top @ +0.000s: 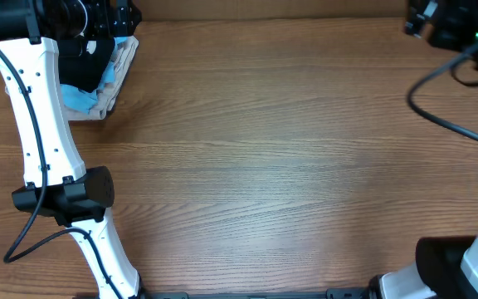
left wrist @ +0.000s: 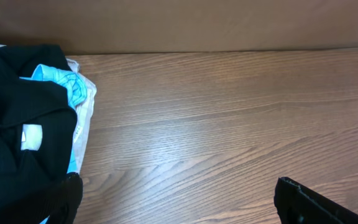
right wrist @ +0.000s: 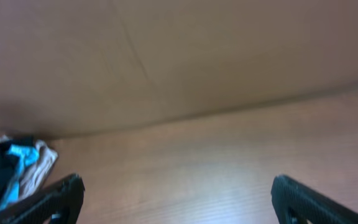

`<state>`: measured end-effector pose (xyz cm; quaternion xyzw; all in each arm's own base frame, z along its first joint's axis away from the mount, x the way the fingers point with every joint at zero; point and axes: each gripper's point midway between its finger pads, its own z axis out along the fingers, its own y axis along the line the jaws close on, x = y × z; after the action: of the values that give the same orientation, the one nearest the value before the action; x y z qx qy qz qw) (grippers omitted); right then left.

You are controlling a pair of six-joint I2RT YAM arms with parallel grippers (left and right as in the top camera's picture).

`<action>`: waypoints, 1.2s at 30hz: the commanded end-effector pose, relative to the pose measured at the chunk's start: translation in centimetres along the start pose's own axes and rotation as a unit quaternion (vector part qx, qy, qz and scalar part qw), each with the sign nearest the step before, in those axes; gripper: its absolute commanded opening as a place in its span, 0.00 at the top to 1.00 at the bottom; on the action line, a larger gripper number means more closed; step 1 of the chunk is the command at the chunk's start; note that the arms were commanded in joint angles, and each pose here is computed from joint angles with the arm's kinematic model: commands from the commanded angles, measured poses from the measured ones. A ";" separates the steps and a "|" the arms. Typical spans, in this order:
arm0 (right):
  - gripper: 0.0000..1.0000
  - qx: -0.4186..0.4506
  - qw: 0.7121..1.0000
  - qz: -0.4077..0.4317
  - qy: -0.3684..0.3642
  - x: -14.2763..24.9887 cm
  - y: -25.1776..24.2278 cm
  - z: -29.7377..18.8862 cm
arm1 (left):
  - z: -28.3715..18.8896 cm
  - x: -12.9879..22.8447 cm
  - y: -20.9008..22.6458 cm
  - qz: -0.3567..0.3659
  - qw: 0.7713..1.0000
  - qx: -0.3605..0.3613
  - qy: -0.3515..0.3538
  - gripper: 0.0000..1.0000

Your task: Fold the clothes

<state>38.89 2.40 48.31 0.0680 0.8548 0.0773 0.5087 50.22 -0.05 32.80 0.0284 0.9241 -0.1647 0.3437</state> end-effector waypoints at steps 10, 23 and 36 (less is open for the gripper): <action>0.00 -0.062 0.990 -0.009 -0.124 3.9 1.1 2.4 | 0.0 0.1 -0.2 -0.012 1.000 0.007 0.001 0.00; 0.00 -0.070 0.982 -0.008 -0.175 21.5 -3.5 1.7 | 0.0 0.1 -0.2 -0.012 1.000 0.007 0.001 0.00; 0.00 -0.064 0.977 -0.005 -0.202 31.0 -6.3 2.1 | 0.0 0.1 -0.2 -0.012 1.000 0.007 0.001 0.00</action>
<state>26.23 2.69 20.23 0.0411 0.7355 0.1171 0.6660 50.21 -0.05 32.79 0.0248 0.9242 -0.1661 0.3429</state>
